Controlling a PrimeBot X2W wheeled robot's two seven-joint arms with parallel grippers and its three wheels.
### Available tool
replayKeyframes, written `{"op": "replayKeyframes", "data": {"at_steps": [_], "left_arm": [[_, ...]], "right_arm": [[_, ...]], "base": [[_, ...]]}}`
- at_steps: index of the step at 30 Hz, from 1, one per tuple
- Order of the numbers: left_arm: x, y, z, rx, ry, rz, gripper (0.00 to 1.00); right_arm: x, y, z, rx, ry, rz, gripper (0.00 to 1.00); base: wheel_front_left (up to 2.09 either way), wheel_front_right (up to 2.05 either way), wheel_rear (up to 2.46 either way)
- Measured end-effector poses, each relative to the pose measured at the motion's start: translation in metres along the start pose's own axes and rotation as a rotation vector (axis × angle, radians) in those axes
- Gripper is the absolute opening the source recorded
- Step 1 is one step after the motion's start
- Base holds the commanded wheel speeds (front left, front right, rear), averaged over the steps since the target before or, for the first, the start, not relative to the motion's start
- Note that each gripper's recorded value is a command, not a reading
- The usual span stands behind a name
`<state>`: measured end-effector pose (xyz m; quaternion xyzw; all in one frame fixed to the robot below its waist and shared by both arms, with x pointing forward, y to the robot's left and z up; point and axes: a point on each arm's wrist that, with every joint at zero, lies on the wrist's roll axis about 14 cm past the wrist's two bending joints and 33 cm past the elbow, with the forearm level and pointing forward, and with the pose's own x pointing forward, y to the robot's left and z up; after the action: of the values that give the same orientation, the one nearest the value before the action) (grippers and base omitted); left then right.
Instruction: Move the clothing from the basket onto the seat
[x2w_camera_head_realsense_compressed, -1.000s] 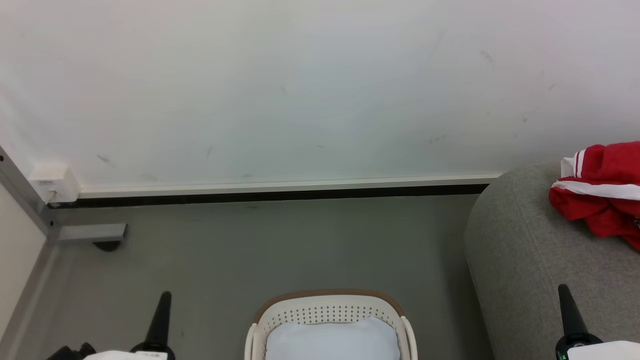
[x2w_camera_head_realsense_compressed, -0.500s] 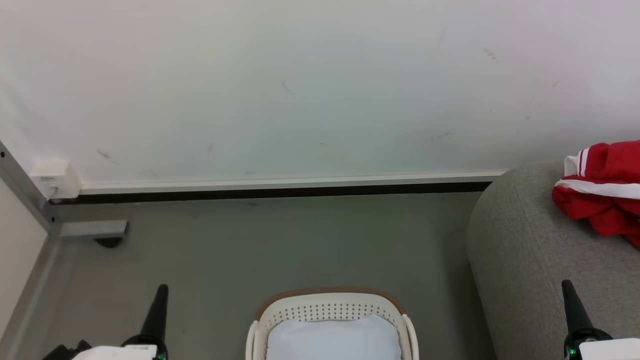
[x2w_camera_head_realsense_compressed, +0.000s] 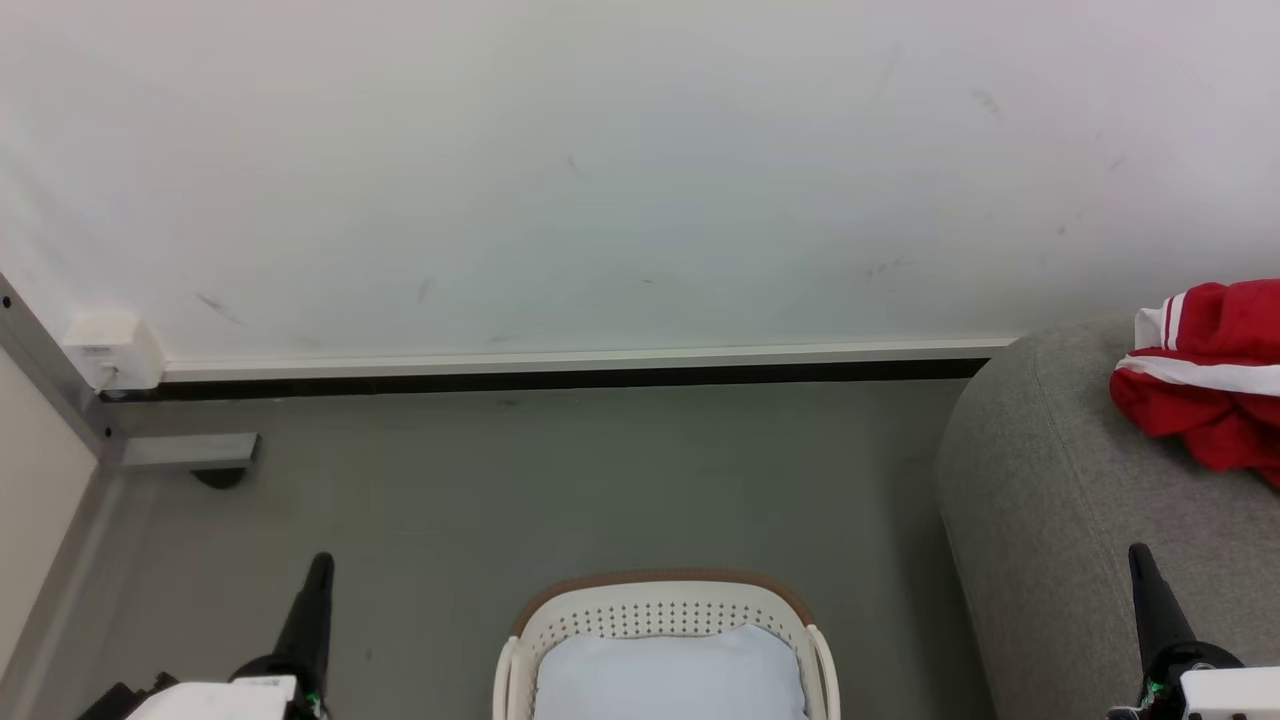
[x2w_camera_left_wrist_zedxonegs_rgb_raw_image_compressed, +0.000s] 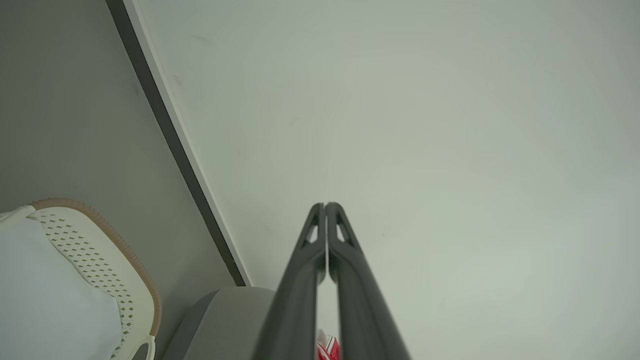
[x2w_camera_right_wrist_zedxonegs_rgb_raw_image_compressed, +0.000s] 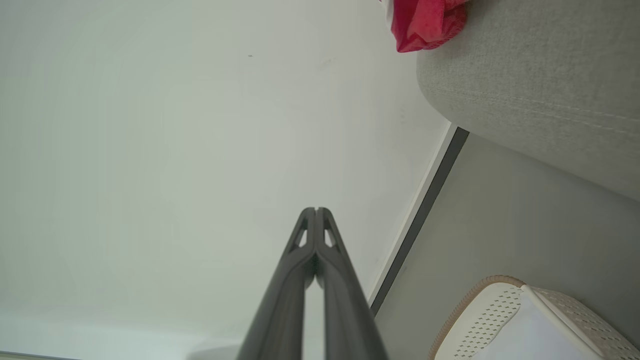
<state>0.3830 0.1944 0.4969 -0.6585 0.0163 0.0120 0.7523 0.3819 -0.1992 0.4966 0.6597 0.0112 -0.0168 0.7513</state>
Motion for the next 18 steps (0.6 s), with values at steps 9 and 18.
{"op": "replayKeyframes", "data": {"at_steps": [9,18], "left_arm": [[0.0022,-0.003,0.0024,-0.063,-0.001,-0.012,0.0],[0.0042,-0.0056,0.0048,-0.123,-0.002,-0.024,0.0]], "right_arm": [[0.0027,0.0036,0.0001,0.064,0.005,0.014,0.0],[0.0045,0.0061,-0.0003,0.123,0.012,0.025,0.0]], "base": [[0.0,0.0,0.0],[0.0,0.0,0.0]]}}
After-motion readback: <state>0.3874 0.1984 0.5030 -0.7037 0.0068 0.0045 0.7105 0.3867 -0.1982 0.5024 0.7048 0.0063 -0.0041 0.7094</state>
